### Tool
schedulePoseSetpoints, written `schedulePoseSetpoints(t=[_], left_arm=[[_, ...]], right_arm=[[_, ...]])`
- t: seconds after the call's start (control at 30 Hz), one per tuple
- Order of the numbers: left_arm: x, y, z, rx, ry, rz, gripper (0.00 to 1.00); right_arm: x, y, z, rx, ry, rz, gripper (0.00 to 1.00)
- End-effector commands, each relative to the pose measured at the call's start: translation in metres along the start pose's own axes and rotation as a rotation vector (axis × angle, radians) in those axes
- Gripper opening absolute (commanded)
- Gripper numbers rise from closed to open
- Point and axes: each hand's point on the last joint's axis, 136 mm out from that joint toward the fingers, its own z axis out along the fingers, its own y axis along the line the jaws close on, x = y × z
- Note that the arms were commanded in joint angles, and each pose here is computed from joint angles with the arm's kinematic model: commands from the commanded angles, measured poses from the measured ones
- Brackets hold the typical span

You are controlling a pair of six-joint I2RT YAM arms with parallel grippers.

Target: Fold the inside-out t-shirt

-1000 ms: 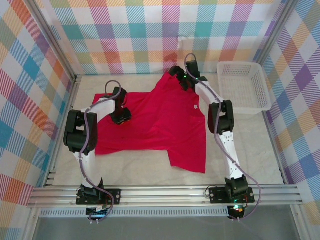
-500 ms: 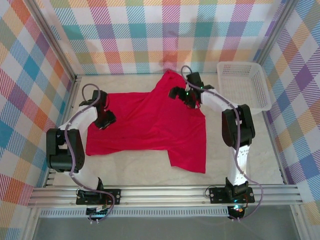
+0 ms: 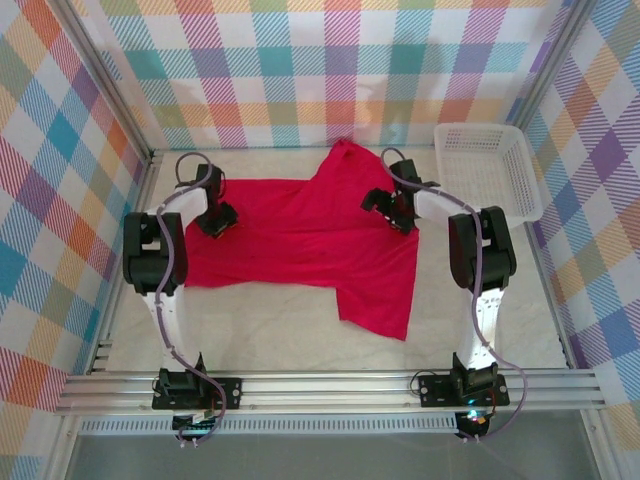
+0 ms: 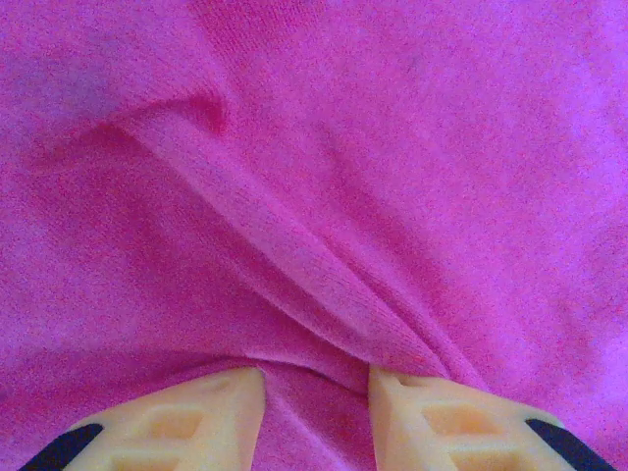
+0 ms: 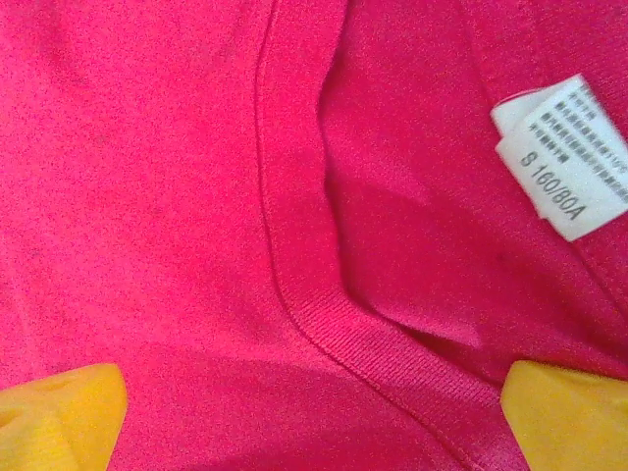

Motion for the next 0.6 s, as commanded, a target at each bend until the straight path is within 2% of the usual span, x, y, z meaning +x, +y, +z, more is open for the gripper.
schedulePoseSetpoints(t=[0.0,0.1,0.2,0.33,0.47,0.57], left_arm=[[0.003,-0.001,0.022,-0.022,0.042,0.028,0.37],[-0.011,0.003,-0.005,-0.031,-0.003,0.029,0.38],[-0.017,0.018,-0.053,-0.051,-0.087,0.012,0.39],[0.0,0.057,-0.101,-0.076,-0.114,-0.051,0.41],[0.029,0.095,-0.102,-0.027,-0.047,-0.175,0.37],[0.044,0.131,-0.089,-0.024,-0.005,-0.296,0.33]], right_arm=[[0.0,-0.055,0.017,0.214,0.047,0.044,1.0],[-0.013,-0.032,0.006,0.163,0.042,0.02,1.0],[-0.016,0.002,-0.018,0.052,0.019,-0.011,1.0],[-0.001,0.046,-0.064,-0.046,-0.009,-0.113,1.0],[0.035,0.062,-0.088,-0.071,-0.004,-0.208,1.0],[0.064,0.055,-0.093,-0.051,0.017,-0.261,0.99]])
